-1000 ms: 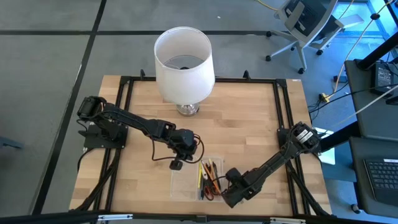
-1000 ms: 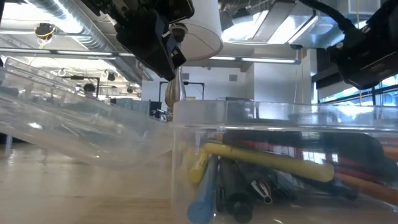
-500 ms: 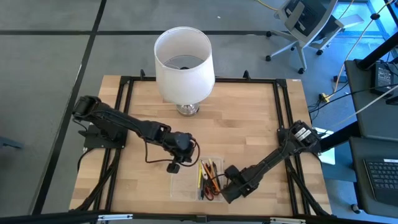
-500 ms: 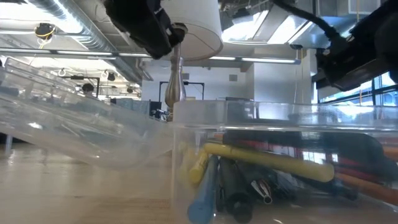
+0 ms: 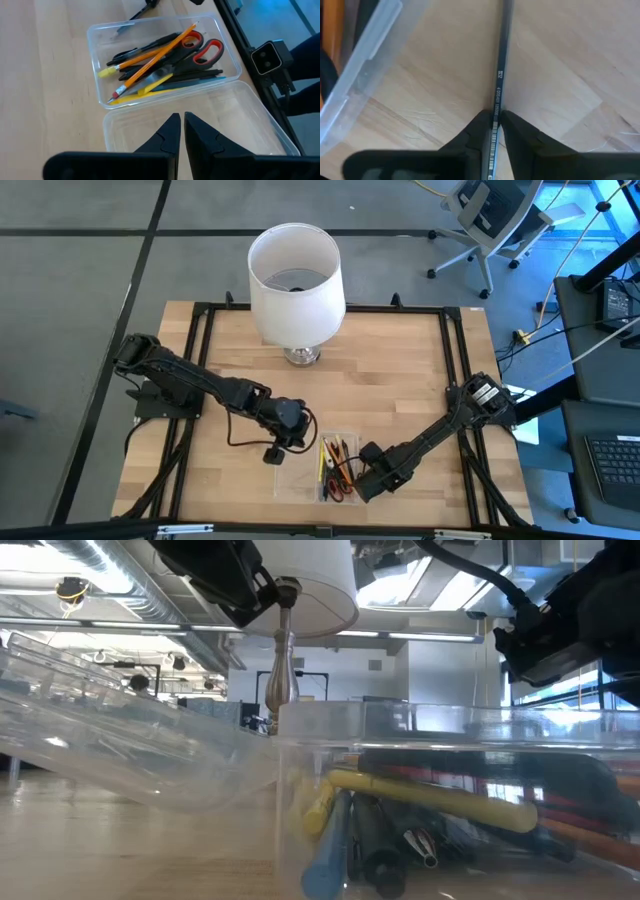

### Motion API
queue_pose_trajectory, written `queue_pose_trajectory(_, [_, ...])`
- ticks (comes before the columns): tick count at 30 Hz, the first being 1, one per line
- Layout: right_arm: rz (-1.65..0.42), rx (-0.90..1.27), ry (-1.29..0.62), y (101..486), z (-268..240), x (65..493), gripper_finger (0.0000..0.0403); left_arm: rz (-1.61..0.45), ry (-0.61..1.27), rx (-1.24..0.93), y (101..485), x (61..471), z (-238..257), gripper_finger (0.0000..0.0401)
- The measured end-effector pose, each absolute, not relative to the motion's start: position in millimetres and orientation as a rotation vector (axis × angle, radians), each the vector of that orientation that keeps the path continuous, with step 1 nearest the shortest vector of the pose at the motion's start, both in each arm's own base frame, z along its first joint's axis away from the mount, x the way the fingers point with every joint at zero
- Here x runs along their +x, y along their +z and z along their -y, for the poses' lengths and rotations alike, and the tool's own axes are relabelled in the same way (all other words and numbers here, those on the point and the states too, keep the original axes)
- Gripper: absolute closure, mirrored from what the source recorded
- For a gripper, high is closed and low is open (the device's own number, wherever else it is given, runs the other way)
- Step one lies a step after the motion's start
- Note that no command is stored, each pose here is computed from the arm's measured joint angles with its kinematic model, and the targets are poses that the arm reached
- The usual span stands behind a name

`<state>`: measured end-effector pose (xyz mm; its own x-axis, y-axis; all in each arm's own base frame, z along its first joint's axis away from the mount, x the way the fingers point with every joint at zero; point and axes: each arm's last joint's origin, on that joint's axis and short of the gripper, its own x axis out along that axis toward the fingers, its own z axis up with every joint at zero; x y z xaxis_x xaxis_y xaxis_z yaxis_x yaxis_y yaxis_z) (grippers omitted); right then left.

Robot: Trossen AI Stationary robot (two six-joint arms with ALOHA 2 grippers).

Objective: Pick & place school supplies into a supply box
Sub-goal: Put the black pencil into the transparent supply box

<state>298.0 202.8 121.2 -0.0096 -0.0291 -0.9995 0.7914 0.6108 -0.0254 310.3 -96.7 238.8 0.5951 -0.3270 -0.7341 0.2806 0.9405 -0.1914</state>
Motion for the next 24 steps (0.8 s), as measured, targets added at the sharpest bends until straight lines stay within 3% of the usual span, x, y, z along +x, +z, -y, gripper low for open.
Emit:
queue_pose_trajectory(10, [-1.434, 0.665, -0.736, 121, -206, 295, 0.027, -0.865, -0.348, -0.075, 240, 309, 98, 0.0384])
queue_pose_trajectory(24, [-1.143, 0.497, -0.812, 135, -242, 276, 0.027, -0.656, -0.274, -0.063, 278, 285, 103, 0.0384])
